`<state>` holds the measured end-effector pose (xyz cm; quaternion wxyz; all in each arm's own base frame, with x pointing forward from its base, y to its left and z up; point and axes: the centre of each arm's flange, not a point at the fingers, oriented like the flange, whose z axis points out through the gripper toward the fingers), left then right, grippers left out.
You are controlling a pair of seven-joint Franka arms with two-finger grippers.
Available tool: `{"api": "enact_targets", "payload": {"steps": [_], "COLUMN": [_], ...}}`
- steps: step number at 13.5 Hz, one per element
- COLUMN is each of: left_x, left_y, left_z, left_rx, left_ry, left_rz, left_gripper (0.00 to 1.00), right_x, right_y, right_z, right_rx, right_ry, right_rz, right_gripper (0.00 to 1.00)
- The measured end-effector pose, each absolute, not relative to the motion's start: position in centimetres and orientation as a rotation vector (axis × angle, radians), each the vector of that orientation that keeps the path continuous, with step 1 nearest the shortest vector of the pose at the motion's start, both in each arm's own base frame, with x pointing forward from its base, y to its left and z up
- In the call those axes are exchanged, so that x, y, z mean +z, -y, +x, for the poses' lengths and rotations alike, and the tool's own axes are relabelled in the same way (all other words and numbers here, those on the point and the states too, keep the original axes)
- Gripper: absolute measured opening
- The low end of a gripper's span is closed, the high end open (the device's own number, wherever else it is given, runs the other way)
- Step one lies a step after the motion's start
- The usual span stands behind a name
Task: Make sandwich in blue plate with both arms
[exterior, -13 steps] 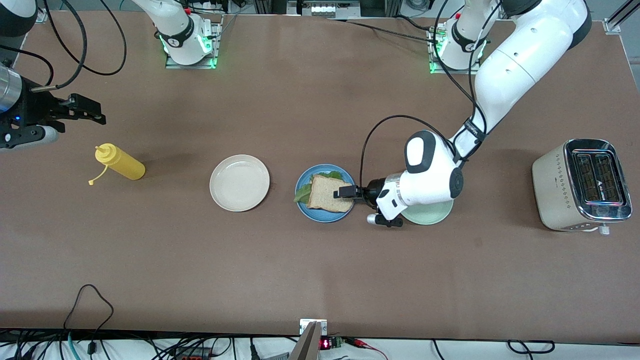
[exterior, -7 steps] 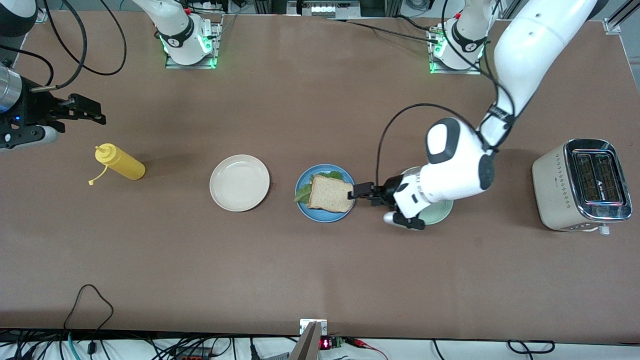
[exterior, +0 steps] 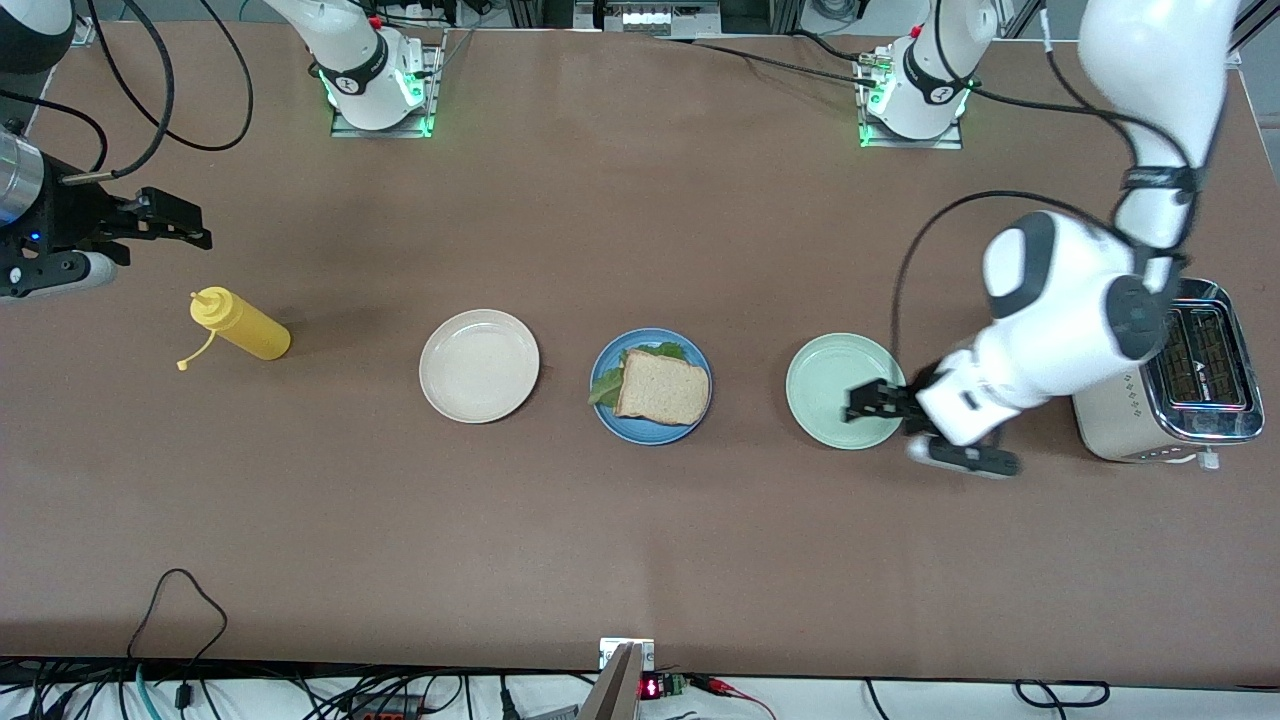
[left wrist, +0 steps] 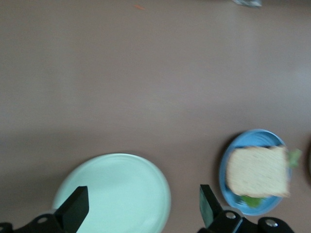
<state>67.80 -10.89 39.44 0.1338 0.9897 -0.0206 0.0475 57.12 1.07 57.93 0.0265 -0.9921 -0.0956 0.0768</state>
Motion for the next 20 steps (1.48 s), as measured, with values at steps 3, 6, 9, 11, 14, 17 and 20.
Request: {"api": "enact_targets", "payload": {"steps": [3, 6, 9, 11, 14, 17, 20], "left_x": [45.4, 52.9, 58.2, 59.3, 59.1, 59.2, 59.6], "left_y": [3.7, 1.1, 1.1, 1.3, 1.3, 1.2, 1.2], "left_z": [66.7, 63.6, 60.3, 59.1, 56.9, 54.8, 54.1], "left_rx": [0.142, 0.086, 0.03, 0.027, -0.006, -0.02, -0.012], "left_ry": [-0.026, -0.038, -0.032, -0.026, -0.025, -0.027, -0.029], "left_rz": [3.016, 3.106, 3.118, 3.119, 3.12, 3.122, 3.122], "left_gripper": [1.0, 1.0, 1.0, 1.0, 1.0, 1.0, 1.0], "right_x": [57.9, 57.9, 58.0, 58.1, 58.2, 58.2, 58.2], "right_y": [-1.1, -1.1, -1.1, -1.1, -0.9, -0.4, -0.1], "right_z": [57.1, 57.1, 57.1, 57.2, 57.2, 57.2, 57.3], "right_rx": [0.237, 0.237, 0.234, 0.23, 0.22, 0.221, 0.226], "right_ry": [0.296, 0.297, 0.297, 0.297, 0.292, 0.282, 0.28], "right_rz": [-3.065, -3.065, -3.066, -3.067, -3.071, -3.079, -3.1], "right_gripper": [1.0, 1.0, 1.0, 1.0, 1.0, 1.0, 1.0]}}
